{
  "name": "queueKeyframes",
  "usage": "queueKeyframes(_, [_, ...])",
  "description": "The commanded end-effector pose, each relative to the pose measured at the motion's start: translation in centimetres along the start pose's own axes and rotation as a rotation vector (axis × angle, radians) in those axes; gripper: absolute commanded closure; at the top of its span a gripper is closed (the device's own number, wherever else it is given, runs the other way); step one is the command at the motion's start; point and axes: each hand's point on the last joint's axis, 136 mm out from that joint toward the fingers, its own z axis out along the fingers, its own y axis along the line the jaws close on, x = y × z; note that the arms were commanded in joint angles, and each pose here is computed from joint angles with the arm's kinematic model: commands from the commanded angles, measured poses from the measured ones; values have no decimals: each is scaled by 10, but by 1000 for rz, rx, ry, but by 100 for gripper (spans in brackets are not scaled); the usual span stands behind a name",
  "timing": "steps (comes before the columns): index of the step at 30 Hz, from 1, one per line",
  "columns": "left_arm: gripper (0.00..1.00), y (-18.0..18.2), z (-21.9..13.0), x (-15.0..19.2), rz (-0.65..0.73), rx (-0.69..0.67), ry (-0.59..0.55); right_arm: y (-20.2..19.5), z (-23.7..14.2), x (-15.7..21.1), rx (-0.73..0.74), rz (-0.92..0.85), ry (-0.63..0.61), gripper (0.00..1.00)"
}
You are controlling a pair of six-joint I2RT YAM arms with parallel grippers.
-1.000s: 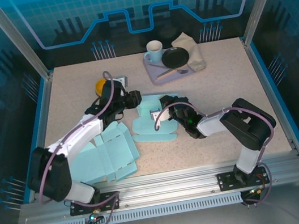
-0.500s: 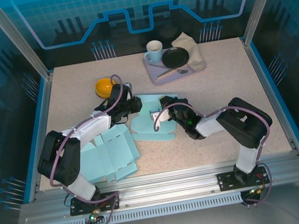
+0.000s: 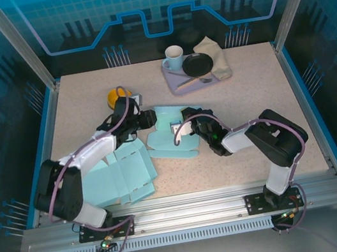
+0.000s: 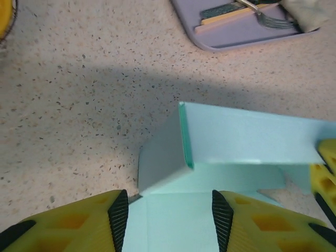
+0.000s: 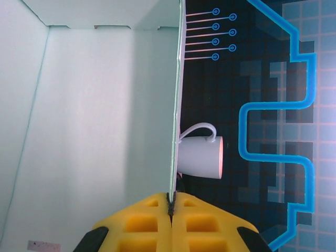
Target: Fold the paper box
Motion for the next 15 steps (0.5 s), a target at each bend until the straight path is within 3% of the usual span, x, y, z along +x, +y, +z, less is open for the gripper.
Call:
queueKeyframes(1, [51, 5, -9, 8, 73, 15, -49, 5, 0, 2, -47, 33, -8, 100])
queueKeyframes(7, [49, -1, 13, 47, 198, 41, -26, 3, -2, -1, -79, 83, -36, 100])
queueKeyframes(15, [50, 0, 46, 31, 272, -41, -27, 4, -6, -8, -119, 105, -75, 100])
